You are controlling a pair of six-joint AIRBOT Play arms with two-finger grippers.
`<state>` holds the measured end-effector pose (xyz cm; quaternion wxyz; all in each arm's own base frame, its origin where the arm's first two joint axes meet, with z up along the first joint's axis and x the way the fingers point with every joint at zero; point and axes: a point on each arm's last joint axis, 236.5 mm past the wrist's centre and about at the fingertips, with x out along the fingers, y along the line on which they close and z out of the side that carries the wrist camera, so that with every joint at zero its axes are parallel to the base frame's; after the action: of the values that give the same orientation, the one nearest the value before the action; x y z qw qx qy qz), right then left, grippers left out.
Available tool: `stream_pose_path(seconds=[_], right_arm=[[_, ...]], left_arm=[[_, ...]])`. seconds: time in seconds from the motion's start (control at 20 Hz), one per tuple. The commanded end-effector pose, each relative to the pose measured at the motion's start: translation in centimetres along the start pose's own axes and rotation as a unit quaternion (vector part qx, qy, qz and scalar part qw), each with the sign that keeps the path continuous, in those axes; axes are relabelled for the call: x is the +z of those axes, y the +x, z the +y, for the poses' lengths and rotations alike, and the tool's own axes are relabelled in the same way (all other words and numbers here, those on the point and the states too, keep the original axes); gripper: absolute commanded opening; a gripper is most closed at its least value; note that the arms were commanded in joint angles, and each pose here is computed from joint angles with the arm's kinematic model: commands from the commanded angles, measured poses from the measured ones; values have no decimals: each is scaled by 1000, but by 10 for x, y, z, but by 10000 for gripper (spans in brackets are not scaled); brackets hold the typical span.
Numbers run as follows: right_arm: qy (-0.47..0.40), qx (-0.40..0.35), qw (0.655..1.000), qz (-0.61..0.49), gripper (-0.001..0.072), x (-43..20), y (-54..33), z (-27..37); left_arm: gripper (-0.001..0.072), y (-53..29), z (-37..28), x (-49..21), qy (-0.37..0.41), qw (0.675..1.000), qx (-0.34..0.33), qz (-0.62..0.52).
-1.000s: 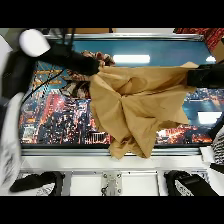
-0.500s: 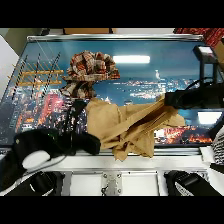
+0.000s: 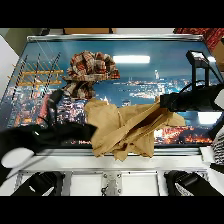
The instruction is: Fold the clothes and pants, and hang the long-sleeved shirts on hangers.
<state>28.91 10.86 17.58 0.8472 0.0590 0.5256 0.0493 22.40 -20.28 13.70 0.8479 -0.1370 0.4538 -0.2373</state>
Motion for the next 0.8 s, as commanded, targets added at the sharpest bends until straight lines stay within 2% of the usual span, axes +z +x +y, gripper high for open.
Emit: stream_pose_path(seconds=[0.0,0.2,0.4,0.55,0.75], right_arm=[[1,3,1000,3,17,-2,0,2],[1,3,1000,3,17,-2,0,2],[1,3,1000,4,17,-2,0,2],[1,3,1000,3,17,-2,0,2],[1,3,1000,4,17,-2,0,2]], left_arm=[[615,-28,63,61,7,995,89,-43],[615,-44,163,116,-45,979,190,-51],[615,-28,255,151,-69,966,249,-24],[615,2,317,161,-62,951,301,19],[615,52,382,181,-28,940,339,28]])
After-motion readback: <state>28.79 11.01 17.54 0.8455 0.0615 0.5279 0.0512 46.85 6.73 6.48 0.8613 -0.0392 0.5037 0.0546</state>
